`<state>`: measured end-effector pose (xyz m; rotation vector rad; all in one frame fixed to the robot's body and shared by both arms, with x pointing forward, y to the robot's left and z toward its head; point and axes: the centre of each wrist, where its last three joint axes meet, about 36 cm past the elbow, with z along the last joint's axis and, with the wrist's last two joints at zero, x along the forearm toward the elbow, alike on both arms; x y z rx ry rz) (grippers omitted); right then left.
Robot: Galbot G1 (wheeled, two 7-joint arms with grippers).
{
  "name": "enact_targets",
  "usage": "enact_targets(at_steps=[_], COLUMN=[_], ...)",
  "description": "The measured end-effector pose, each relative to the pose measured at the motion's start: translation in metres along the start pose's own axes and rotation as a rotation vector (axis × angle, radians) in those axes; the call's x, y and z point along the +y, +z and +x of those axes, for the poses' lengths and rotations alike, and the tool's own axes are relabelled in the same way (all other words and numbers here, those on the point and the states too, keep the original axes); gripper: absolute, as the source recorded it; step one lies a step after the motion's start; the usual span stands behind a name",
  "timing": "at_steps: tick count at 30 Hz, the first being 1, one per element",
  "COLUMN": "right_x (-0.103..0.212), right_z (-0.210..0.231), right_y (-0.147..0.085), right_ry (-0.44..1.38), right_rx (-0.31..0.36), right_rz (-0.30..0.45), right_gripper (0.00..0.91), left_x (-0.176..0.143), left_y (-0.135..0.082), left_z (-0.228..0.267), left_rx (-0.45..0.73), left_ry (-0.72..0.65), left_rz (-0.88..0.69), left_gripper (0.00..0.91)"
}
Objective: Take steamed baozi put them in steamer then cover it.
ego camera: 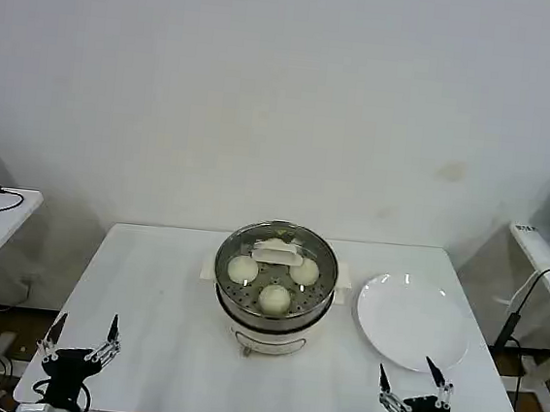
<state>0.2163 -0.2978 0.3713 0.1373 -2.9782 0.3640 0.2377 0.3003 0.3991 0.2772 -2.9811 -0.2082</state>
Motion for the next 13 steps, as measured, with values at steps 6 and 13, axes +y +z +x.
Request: enact_targets(at_steps=[6,13], right_x=[0.0034,0.007], right_z=[-0.0001,-0.0014], right_y=[-0.0028,-0.0067], right_ry=[-0.012,-0.021], right_rx=[0.008,0.023], right_rz=[-0.016,-0.031], right_gripper=[0.907,0.907], left_x=[-0.0013,-0.0019], left_y=[0.0044,0.0075], left_z=[0.0058,0.0107], left_rx=[0.028,0.045], left_ry=[0.009,0.014], left_rz=[0.004,0.006], left_gripper=[0.907,0.907])
